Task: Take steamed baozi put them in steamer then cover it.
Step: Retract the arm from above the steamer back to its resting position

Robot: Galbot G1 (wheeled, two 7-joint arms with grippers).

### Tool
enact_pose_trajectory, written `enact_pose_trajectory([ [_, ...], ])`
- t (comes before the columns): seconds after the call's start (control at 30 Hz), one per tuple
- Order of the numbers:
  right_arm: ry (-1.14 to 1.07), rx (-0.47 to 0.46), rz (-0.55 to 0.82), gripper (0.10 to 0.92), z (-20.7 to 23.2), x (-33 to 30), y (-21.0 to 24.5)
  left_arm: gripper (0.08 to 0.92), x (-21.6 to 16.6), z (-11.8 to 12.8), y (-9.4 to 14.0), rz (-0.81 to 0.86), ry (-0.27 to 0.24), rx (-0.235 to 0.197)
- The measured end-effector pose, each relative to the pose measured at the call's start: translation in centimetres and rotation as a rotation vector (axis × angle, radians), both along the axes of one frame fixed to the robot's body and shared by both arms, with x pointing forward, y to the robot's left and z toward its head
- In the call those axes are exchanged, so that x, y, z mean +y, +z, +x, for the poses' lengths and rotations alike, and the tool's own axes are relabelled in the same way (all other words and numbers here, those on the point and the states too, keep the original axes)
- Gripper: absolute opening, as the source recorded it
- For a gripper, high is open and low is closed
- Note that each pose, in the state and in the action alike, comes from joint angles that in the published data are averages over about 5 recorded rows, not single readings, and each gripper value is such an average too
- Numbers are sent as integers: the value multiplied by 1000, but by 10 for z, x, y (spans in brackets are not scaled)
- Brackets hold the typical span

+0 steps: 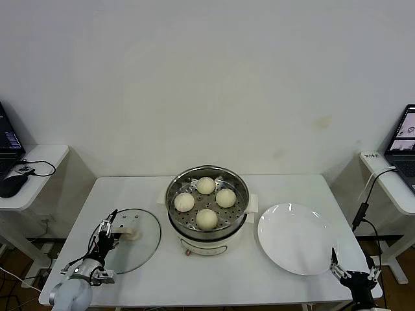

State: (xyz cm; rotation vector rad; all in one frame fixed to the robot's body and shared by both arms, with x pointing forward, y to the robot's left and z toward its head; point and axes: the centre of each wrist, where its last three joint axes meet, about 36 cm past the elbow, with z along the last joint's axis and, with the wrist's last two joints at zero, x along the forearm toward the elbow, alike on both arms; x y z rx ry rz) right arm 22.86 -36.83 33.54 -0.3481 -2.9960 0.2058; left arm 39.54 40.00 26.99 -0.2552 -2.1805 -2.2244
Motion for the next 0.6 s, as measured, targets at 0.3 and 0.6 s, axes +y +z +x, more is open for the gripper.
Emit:
enact_pose_trajectory([
  [0.3, -1, 1, 3, 823, -1, 1, -1, 606, 3, 3, -6, -5, 8, 5],
  [0.6, 1, 5, 3, 823, -3, 1, -2, 346, 4, 1, -14, -11, 17, 18],
])
